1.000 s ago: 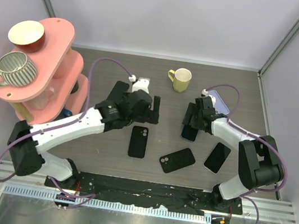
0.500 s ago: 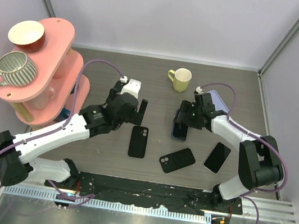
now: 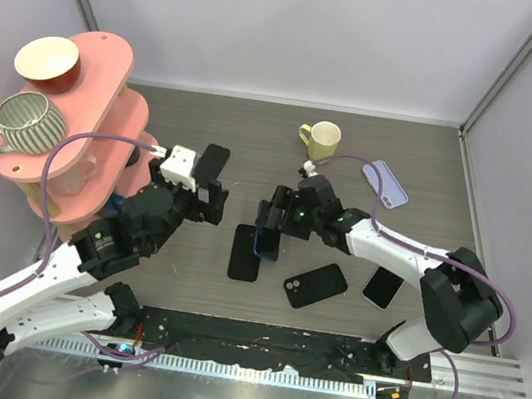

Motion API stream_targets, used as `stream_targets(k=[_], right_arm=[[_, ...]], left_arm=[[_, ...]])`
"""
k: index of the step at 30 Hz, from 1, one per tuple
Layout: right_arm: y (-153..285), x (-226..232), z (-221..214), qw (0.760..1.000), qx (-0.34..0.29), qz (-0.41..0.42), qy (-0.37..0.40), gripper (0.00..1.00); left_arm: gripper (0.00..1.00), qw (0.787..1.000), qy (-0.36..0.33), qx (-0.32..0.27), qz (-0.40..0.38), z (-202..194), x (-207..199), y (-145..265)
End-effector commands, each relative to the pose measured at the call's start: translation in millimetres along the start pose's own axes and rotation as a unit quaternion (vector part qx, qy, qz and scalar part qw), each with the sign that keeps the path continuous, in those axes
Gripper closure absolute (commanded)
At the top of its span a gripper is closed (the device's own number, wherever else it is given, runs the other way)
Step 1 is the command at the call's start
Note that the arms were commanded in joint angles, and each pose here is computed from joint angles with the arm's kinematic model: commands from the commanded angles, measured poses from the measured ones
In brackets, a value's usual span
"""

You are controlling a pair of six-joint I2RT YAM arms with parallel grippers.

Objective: Put the phone into the phone case

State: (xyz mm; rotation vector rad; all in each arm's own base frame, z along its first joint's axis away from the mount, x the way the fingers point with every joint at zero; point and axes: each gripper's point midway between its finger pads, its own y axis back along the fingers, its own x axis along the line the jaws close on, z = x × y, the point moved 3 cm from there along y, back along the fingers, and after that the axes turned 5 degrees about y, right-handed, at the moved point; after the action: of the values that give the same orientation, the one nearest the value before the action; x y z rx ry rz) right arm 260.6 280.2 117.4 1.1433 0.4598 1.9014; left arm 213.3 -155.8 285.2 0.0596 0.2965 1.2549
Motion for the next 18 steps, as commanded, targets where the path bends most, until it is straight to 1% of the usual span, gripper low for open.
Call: stream_targets(k=[1,5,11,12,16,18], right_arm=[[-7,47,16,0.998,-0.048,0.044,-0.017,0.54],[-23,53,2,0.999,-0.035,0.033,-0.011,0.55],[-34,60,-14,0.999,-0.023,0.026,-0.003,0.56],[-36,65,-11,0.999,-0.031,0.035,-0.001,0.56],[-40,70,-19,0.999,-0.021,0.036,0.004,0.55],[-42,71,-18,0.999,-0.032,0.026,0.007,0.56]], left_arm=[[0.02,0.998,0.016,-0.065,0.007,25,4,5],[0.02,0.997,0.013,-0.069,0.027,27,10,7],[0.02,0.997,0.011,-0.070,0.030,28,11,7],[0.02,0.997,0.011,-0.071,0.030,28,12,7],[0.02,0.997,0.013,-0.070,0.028,28,11,8],[0.02,0.997,0.012,-0.068,0.027,27,11,7]])
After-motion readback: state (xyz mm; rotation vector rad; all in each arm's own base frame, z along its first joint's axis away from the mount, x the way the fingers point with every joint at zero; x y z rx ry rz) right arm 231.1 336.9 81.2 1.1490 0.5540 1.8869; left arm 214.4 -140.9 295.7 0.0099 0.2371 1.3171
